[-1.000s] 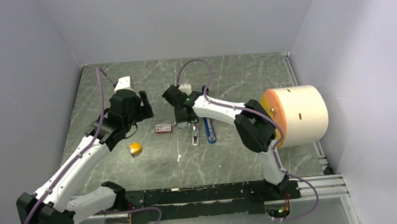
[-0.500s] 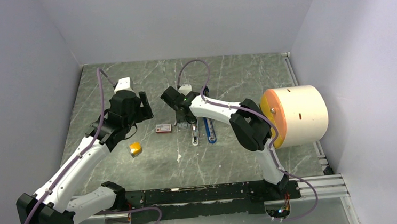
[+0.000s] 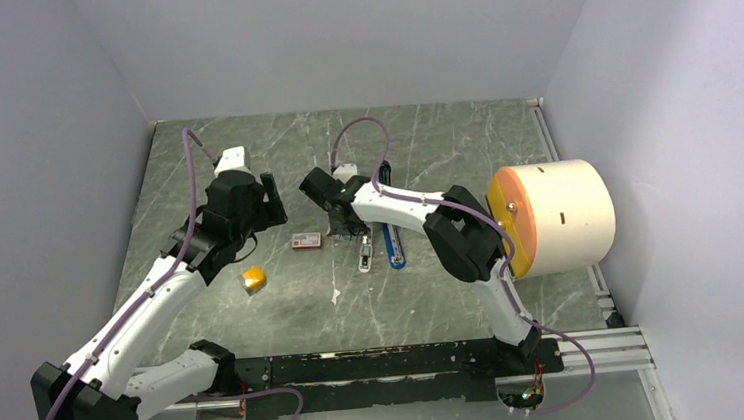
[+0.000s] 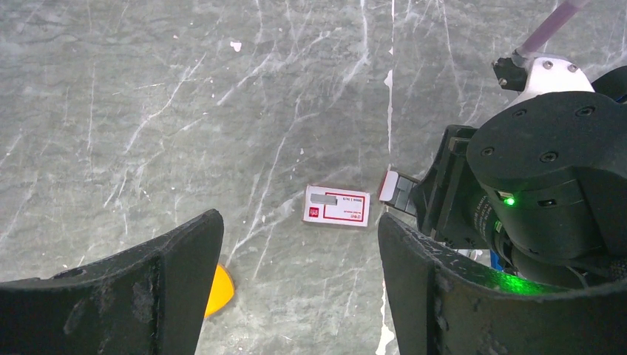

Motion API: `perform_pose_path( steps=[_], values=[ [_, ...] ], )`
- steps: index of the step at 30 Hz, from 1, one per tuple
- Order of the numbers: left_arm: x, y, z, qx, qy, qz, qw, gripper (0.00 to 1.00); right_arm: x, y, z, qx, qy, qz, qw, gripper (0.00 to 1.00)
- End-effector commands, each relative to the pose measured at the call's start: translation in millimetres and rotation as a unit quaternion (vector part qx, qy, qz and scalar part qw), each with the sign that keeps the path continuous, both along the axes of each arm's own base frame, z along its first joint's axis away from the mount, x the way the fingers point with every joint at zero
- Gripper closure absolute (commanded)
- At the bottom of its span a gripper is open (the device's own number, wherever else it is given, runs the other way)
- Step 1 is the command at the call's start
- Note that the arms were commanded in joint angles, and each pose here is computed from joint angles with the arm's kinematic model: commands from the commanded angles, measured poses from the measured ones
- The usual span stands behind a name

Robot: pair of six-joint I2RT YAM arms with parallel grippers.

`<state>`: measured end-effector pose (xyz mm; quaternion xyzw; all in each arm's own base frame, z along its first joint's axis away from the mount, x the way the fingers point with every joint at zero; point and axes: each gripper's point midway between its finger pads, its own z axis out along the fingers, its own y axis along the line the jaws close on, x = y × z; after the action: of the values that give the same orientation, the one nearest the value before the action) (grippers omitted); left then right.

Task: Load the staples into the stapler

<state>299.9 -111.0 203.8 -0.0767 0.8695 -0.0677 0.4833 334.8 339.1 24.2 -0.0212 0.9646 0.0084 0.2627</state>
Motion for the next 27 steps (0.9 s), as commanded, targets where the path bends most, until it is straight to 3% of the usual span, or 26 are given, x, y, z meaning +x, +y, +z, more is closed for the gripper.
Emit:
perform_pose_path(
  steps=[1,8,17,27],
  values=[
    [-0.2,4.6,1.9,0.001,-0.006,0.004,1.000,0.19,-1.1,-0.9,-8.8,-0.005,0.001,-0.009,1.000,0.65],
    [-0.2,4.4,1.6,0.002,-0.006,0.003,1.000,0.19,0.2,-0.9,-6.3,-0.007,-0.006,-0.009,1.000,0.74],
    [-0.4,1.4,0.9,-0.004,-0.005,-0.004,1.000,0.20,1.8,15.0,29.1,0.003,-0.050,0.027,0.998,0.75],
    [-1.0,7.1,3.9,-0.001,-0.009,0.012,1.000,0.21,-27.4,7.2,46.7,0.034,-0.044,0.039,0.998,0.75]
  ],
)
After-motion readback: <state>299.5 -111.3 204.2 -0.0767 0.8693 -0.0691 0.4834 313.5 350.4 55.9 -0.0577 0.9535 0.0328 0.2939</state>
